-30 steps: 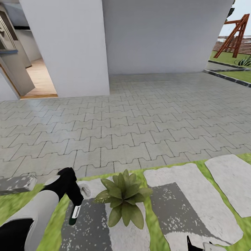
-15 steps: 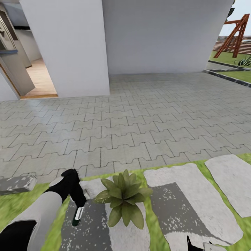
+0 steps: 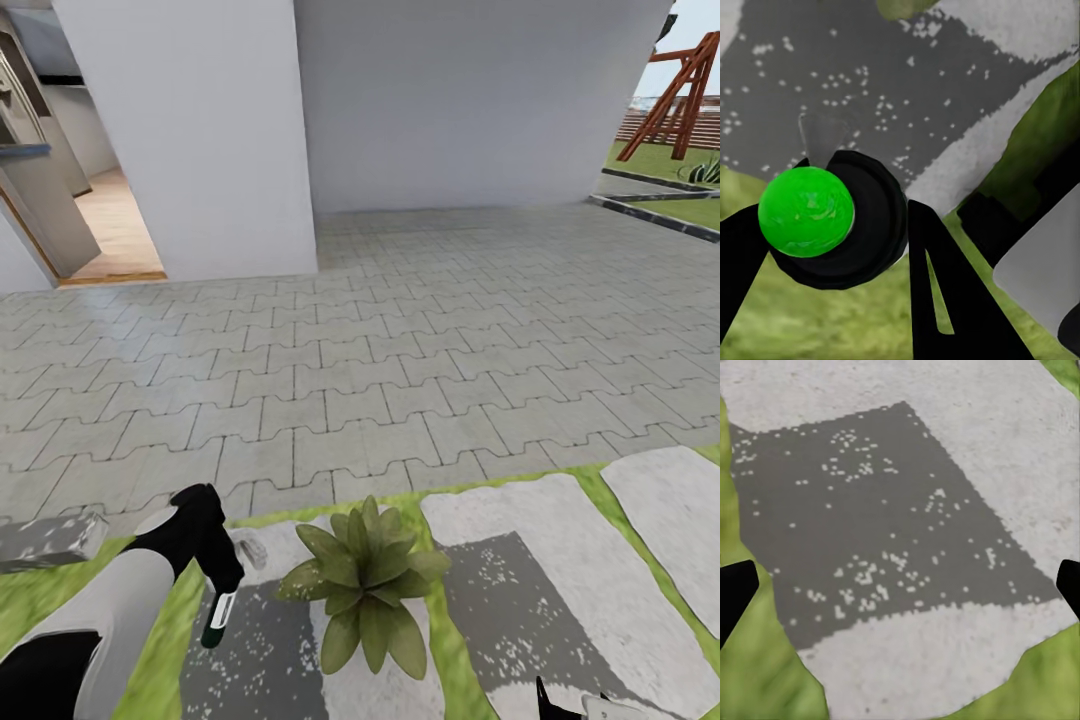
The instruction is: Pick up the pesticide atomizer in the garden and spray insectifuge to fully cover both potted plants in the garden.
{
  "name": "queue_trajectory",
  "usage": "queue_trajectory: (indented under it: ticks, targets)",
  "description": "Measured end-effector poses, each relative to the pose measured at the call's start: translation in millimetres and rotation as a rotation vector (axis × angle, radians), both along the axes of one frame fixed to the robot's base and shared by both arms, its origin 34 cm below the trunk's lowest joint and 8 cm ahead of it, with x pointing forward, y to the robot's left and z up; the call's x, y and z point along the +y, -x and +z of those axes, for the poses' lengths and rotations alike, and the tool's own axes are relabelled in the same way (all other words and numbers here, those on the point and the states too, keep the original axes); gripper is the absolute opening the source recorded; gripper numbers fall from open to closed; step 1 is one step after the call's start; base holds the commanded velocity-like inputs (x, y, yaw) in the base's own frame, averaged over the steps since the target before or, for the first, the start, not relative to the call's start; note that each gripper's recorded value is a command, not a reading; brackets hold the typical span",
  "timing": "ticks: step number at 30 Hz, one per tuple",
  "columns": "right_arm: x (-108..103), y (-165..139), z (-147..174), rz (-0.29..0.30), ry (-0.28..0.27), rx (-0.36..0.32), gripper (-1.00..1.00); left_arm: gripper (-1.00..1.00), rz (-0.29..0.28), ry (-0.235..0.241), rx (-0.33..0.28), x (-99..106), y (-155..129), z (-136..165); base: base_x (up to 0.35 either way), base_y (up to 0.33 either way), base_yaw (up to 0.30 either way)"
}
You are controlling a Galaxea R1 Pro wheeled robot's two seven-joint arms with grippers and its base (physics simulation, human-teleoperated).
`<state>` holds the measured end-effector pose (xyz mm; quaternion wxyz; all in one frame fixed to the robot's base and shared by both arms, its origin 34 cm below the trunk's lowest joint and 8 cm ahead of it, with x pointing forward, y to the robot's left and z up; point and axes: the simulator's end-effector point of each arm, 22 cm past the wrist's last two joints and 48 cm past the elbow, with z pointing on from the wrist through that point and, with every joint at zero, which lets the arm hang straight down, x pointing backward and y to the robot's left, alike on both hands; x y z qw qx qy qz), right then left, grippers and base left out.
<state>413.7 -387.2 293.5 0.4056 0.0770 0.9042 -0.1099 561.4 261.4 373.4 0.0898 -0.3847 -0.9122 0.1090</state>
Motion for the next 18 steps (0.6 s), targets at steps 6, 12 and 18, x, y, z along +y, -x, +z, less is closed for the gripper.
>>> queue_trajectory:
  ticks: [6,12,18]
  targets:
    - [-0.6,0.0,0.1,0.001,0.001,0.000,1.00,-1.00,0.002,-0.053,-0.003,19.7,12.7,-14.1,0.001,0.001,0.000]
    - [-0.9,0.1,0.1,0.000,0.001,0.000,1.00,-1.00,0.007,-0.044,-0.003,14.0,17.3,-18.2,0.000,0.000,0.000]
    - [-1.6,-0.2,0.6,-0.001,0.003,-0.001,1.00,-1.00,0.005,-0.036,-0.017,6.9,10.8,-15.3,0.000,0.000,0.000]
